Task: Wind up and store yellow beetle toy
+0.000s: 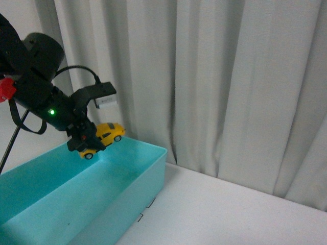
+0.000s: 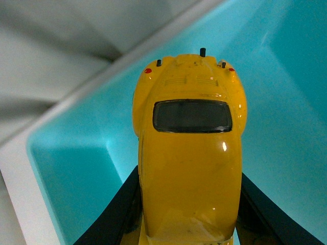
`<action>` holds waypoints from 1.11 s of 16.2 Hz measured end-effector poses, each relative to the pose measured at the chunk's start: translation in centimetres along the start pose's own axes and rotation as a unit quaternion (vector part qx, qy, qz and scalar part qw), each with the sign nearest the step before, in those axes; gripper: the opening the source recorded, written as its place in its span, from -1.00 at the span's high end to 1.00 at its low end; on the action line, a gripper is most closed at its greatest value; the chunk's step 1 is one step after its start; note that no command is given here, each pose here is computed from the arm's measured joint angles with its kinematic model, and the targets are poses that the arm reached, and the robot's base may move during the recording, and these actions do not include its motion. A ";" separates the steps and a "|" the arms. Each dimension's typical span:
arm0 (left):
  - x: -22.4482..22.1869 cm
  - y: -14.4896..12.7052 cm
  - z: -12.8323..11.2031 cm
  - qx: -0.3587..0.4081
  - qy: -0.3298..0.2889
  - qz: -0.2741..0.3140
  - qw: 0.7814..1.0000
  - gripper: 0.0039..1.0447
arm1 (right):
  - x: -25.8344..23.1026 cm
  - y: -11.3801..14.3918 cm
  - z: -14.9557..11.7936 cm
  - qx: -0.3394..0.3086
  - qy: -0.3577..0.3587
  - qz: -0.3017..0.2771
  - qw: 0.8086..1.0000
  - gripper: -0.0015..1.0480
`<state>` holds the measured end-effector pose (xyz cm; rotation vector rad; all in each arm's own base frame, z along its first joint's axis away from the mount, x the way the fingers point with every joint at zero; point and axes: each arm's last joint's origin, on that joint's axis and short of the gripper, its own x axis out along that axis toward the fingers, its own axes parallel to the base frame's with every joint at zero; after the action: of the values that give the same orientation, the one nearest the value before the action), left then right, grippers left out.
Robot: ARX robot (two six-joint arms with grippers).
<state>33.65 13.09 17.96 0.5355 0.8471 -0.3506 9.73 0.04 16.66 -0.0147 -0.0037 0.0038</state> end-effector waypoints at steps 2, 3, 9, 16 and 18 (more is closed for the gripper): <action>0.9 0.7 -1.6 -0.033 0.038 0.006 0.999 0.21 | 0.0 0.0 0.0 0.000 0.000 0.000 1.000 -0.87; 1.1 1.0 -2.0 -0.041 0.049 0.010 0.998 0.21 | 0.0 0.0 0.0 0.000 0.000 0.000 1.000 -0.87; 4.0 1.1 -4.9 -0.072 0.125 0.001 0.990 0.21 | 0.0 0.0 0.0 0.000 0.000 0.000 1.000 -0.87; 8.0 -0.4 -5.7 -0.132 0.168 0.033 0.976 0.22 | 0.0 0.0 0.0 0.000 0.000 0.000 1.000 -0.87; 8.1 -0.4 -5.6 -0.144 0.164 0.037 0.975 0.22 | 0.0 0.0 0.0 0.000 0.000 0.000 1.000 -0.87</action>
<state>35.03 15.30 8.44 0.3568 1.1718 -0.0662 9.73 0.04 16.66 -0.0147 -0.0037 0.0042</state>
